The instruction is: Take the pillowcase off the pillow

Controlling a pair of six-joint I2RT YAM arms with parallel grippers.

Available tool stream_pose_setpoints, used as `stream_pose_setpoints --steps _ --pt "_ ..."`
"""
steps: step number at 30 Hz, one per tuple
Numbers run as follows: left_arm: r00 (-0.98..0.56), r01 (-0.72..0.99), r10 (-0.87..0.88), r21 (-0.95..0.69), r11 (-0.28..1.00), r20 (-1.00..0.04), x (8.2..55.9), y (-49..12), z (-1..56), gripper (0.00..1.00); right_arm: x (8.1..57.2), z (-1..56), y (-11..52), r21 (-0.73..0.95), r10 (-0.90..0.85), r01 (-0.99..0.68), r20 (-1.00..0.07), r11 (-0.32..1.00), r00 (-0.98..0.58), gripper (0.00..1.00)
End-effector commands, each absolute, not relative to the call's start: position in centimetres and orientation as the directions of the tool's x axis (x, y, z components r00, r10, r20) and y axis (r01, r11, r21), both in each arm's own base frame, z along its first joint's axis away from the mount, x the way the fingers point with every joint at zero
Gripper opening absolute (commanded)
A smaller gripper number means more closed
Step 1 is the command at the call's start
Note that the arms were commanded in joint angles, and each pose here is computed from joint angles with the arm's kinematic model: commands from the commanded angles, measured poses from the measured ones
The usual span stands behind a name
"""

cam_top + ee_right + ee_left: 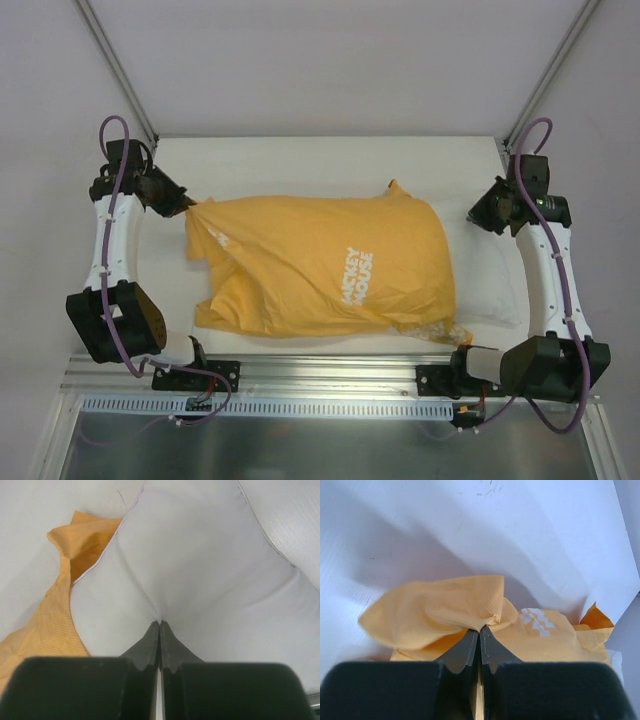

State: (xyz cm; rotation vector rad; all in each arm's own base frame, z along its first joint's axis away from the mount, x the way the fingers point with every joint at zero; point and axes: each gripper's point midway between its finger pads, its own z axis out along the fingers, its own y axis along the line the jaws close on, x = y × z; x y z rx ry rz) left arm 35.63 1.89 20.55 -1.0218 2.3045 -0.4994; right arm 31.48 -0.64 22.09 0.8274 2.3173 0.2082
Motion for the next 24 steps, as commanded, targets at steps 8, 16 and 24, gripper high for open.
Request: stream_pose_setpoints --steps 8,16,24 --pt "-0.448 -0.578 -0.795 -0.546 0.607 -0.409 35.5 5.5 22.6 0.0 28.7 24.4 -5.7 0.346 0.654 0.612 -0.645 0.711 -0.396 0.01" --pt "-0.377 -0.578 -0.796 -0.552 0.601 -0.473 35.9 9.3 26.7 0.0 26.1 27.9 -8.6 0.374 0.667 0.638 -0.68 0.673 -0.306 0.01" --pt "-0.375 -0.542 -0.805 -0.595 0.593 -0.46 40.1 9.8 28.4 0.0 30.2 30.1 -6.2 0.512 0.719 0.527 -0.612 0.678 -0.33 0.01"
